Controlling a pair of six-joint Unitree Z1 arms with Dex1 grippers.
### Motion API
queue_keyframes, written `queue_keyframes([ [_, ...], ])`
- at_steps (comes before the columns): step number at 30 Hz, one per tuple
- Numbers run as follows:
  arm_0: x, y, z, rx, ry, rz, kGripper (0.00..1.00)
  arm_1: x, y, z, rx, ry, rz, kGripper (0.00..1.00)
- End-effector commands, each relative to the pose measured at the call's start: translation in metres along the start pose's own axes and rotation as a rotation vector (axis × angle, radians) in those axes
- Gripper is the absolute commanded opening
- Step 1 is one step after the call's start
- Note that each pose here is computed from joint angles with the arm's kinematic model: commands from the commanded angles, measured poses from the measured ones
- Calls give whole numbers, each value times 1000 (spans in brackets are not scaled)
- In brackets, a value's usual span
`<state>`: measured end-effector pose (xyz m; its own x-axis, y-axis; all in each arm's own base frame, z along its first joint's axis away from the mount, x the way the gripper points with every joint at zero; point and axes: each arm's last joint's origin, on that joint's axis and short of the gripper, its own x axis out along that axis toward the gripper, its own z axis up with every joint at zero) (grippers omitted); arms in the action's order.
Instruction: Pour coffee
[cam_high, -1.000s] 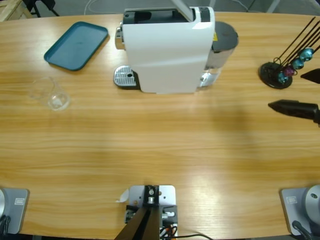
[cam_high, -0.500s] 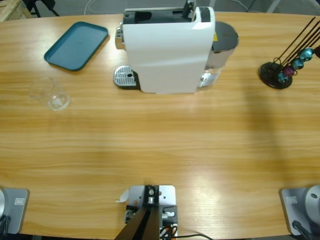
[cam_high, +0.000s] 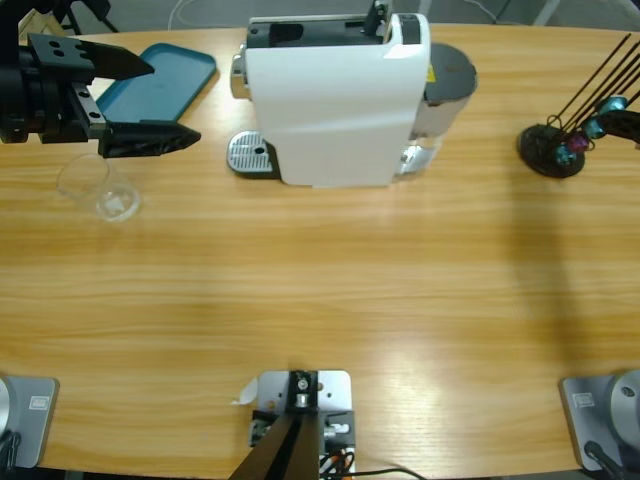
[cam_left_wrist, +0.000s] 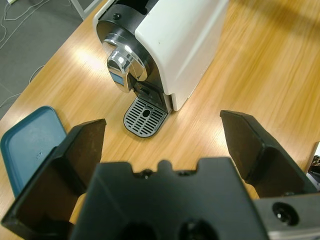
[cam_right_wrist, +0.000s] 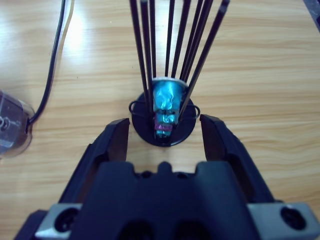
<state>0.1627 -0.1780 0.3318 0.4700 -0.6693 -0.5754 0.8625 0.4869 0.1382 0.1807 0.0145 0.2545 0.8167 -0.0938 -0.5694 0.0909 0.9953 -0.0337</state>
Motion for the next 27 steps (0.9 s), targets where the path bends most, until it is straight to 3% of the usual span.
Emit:
queue_keyframes([
  [1, 4, -4, -13, -24, 37, -7, 996, 20, -3, -7, 26, 41, 4, 510],
  [8, 8, -8, -19, -49, 54, -21, 996, 25, -3, -7, 27, 42, 8, 461],
  [11, 8, -8, -18, -59, 49, -20, 996, 27, -5, -7, 33, 40, 2, 345],
  [19, 6, -9, -20, -75, 47, -19, 996, 29, -6, -7, 32, 42, -3, 337],
  [26, 3, -10, -22, -84, 45, -19, 996, 30, -6, -7, 23, 33, -8, 7],
  [27, 3, -10, -22, -84, 44, -18, 996, 30, -6, -7, 22, 32, -8, 0],
])
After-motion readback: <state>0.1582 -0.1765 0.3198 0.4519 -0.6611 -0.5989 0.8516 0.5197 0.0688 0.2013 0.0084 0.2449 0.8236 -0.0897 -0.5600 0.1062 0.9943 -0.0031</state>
